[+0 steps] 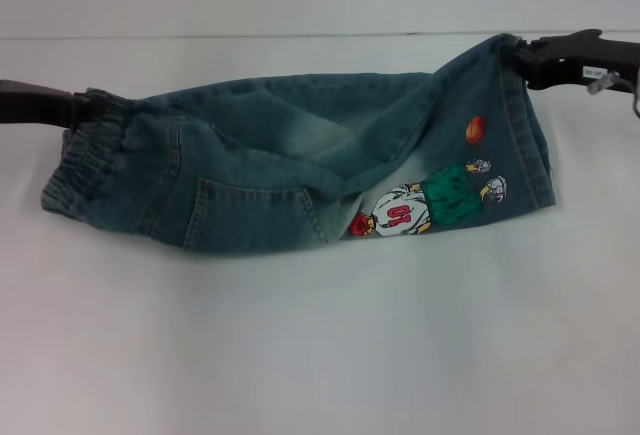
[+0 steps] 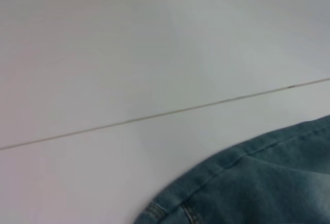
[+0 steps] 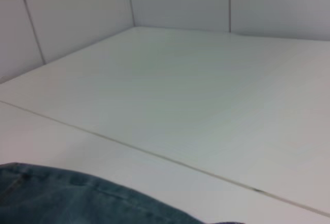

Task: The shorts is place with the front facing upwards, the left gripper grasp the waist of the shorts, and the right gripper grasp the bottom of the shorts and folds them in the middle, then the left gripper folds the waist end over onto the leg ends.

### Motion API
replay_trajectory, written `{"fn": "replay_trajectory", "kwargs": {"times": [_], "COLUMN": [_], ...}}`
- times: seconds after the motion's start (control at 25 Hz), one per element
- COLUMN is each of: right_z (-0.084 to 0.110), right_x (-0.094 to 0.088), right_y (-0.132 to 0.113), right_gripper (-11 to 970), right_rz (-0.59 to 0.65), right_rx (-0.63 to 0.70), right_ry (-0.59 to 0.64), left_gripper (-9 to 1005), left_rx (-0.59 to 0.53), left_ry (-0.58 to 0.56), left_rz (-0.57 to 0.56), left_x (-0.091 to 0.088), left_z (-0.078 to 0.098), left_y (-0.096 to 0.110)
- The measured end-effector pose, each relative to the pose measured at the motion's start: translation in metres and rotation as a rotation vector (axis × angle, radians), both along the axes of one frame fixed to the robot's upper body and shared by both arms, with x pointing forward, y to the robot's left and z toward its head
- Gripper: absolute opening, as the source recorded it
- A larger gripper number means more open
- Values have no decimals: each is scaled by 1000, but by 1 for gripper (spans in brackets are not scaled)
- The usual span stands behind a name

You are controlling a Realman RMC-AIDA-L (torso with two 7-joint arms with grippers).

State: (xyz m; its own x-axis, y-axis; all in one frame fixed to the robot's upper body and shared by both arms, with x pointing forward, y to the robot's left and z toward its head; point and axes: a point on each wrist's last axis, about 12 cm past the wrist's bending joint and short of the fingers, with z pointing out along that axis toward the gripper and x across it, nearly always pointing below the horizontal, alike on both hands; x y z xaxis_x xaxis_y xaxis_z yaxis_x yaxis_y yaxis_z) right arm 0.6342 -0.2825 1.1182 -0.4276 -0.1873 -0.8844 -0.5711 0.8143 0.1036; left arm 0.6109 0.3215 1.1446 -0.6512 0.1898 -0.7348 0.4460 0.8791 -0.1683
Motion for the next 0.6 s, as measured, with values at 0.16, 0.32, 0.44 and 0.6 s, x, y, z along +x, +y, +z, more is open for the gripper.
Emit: {"fn": "replay_trajectory", "kwargs": {"times": [0.16, 0.32, 0.44, 0.6], "right_z": [-3, -6, -8, -8], "right_x": [8, 13, 14, 18], "right_y": [6, 6, 6, 5], "right_gripper": [45, 45, 45, 45], "right_rz": [-32, -77, -94, -117], "right_rx": [-8, -15, -20, -33], "right_ry": [2, 5, 4, -5], "left_gripper": [69, 66, 67, 68], "left_rx": [4, 8, 6, 10], "left_ry": [-13, -21, -24, -35], "left_rz": [33, 52, 73, 101], "left_x": [4, 6, 7, 8], "left_z": [-5, -7, -8, -9], "left_y": [-1, 0, 2, 6]}}
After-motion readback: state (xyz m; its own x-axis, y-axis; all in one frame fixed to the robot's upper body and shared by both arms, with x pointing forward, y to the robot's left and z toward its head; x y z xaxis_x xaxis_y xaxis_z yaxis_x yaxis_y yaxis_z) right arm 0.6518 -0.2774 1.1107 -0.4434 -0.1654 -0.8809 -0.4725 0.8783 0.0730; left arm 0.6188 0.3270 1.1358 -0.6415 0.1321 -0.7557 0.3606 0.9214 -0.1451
